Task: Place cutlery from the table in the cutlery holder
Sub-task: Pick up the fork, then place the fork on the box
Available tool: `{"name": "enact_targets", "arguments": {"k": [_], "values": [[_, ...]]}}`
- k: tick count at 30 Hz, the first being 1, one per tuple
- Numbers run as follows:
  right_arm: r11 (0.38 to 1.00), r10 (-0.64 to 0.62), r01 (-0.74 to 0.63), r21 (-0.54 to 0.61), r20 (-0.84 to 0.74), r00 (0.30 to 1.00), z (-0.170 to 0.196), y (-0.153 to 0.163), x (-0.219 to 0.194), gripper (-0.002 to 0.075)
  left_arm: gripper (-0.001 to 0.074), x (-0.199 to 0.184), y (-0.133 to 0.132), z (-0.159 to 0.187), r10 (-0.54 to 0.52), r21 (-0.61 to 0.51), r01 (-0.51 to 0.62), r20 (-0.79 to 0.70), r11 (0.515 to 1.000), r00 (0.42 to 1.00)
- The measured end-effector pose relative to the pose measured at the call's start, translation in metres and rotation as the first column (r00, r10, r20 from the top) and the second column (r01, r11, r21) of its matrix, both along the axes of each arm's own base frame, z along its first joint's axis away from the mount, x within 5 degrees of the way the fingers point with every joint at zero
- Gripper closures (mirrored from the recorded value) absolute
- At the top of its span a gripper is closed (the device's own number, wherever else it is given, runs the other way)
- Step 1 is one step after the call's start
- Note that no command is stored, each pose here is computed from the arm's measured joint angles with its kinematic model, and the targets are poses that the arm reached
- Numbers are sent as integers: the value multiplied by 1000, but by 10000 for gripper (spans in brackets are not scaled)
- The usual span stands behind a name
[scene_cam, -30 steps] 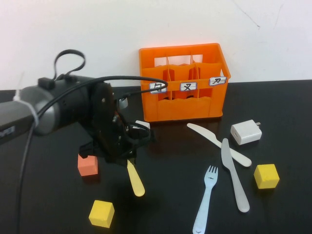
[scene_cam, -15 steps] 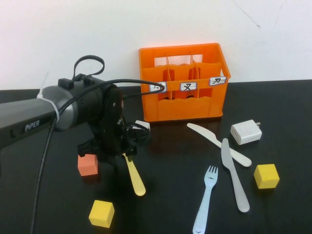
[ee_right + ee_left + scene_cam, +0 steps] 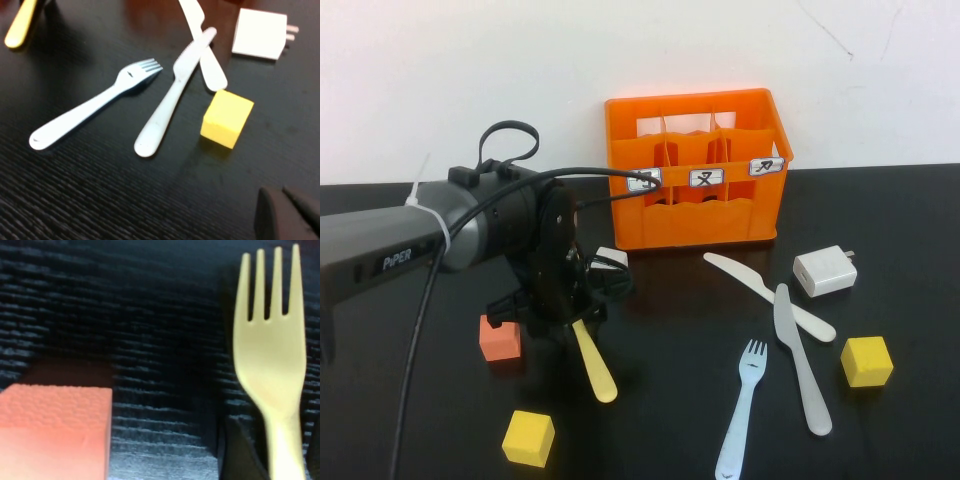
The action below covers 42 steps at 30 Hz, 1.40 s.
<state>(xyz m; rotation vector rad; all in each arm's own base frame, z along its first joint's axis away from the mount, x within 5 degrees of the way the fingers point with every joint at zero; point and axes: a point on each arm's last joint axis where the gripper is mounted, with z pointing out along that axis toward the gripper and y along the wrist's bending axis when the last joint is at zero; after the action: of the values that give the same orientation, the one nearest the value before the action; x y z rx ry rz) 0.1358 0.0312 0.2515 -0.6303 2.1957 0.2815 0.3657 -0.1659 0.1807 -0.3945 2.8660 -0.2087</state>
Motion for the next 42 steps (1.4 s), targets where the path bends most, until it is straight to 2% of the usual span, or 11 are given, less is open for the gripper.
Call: {"name": "enact_targets", "arguments": {"k": [8,11,14,15,27,35,39,42], "values": [[1000,5,-5,8,7,1000,1,1,0,728,456,-3,-7,-2,-86,70,86,6,994,996],[1000,6,-6,8,9,1000,1,1,0,728,507,-6,-12,-2,-121,99,120,9,988,993],[1000,6,-6,9,9,1000,1,1,0,728,620,-8,-14,-2,-134,110,132,6,985,991],[1000,6,-6,9,9,1000,1,1,0,728,633,-8,-14,-2,-135,111,133,7,985,991],[1000,9,-9,6,10,1000,1,1,0,728,633,-11,-12,4,-135,117,136,-13,984,991],[1000,9,-9,6,10,1000,1,1,0,728,633,-27,-4,60,-186,105,177,83,979,979],[1000,9,-9,6,10,1000,1,1,0,728,633,-33,-1,96,-186,59,177,226,982,956],[1000,9,-9,6,10,1000,1,1,0,728,633,-34,-1,124,-174,3,188,390,982,904]]}}
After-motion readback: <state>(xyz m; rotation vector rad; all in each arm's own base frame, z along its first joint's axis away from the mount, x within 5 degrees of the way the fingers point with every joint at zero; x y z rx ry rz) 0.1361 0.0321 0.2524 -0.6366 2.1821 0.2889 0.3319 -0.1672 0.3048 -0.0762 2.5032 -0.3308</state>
